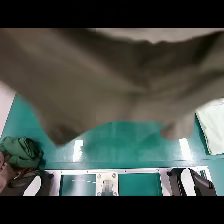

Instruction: Fold the shirts.

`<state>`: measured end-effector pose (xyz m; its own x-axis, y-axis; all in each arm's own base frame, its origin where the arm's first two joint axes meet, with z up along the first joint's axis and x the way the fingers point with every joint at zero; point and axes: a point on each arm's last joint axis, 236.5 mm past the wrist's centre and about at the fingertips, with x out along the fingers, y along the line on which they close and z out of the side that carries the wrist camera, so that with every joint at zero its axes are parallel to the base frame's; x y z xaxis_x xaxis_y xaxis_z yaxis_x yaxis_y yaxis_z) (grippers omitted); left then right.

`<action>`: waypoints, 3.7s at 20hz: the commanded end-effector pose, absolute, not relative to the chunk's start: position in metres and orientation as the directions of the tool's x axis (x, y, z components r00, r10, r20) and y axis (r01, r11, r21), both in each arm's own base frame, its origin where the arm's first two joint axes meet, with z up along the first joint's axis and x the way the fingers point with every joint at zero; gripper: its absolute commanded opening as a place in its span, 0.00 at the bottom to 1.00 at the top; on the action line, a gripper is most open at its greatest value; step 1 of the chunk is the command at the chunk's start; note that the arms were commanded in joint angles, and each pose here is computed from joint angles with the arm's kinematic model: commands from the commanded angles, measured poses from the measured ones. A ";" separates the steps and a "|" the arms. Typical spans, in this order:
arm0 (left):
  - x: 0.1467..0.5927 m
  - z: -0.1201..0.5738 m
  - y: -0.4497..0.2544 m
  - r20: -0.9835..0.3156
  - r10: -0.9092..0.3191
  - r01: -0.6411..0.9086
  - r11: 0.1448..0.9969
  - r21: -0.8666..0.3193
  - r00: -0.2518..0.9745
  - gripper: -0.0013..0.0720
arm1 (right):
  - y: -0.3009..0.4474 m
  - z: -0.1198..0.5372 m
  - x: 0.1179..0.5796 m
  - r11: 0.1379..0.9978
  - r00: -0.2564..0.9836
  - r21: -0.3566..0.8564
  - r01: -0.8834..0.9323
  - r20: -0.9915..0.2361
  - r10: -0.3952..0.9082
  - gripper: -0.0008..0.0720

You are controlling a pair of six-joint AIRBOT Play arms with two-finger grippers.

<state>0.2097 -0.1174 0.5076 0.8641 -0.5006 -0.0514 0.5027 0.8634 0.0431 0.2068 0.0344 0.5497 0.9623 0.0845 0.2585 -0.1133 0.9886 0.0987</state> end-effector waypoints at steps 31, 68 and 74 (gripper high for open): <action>0.555 0.006 -0.081 -0.639 -0.536 0.154 0.819 -0.553 0.552 0.06 | -0.043 -0.013 0.582 0.735 0.659 0.672 0.091 -0.594 0.461 0.05; 0.453 -0.080 -0.090 -0.869 -0.477 -0.015 0.876 -0.483 0.129 0.85 | -0.072 -0.078 0.474 0.828 0.258 0.525 0.198 -0.843 0.472 0.52; 0.413 -0.021 -0.066 -0.882 -0.462 -0.039 0.887 -0.461 -0.092 0.77 | -0.112 -0.029 0.428 0.875 0.122 0.393 0.282 -0.920 0.373 0.19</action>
<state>0.4401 -0.0787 -0.0493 0.0349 -0.4728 -0.8805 0.0001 0.8810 -0.4731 0.4548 -0.0994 -0.0499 0.1973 0.4029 -0.8937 0.2346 0.8657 0.4421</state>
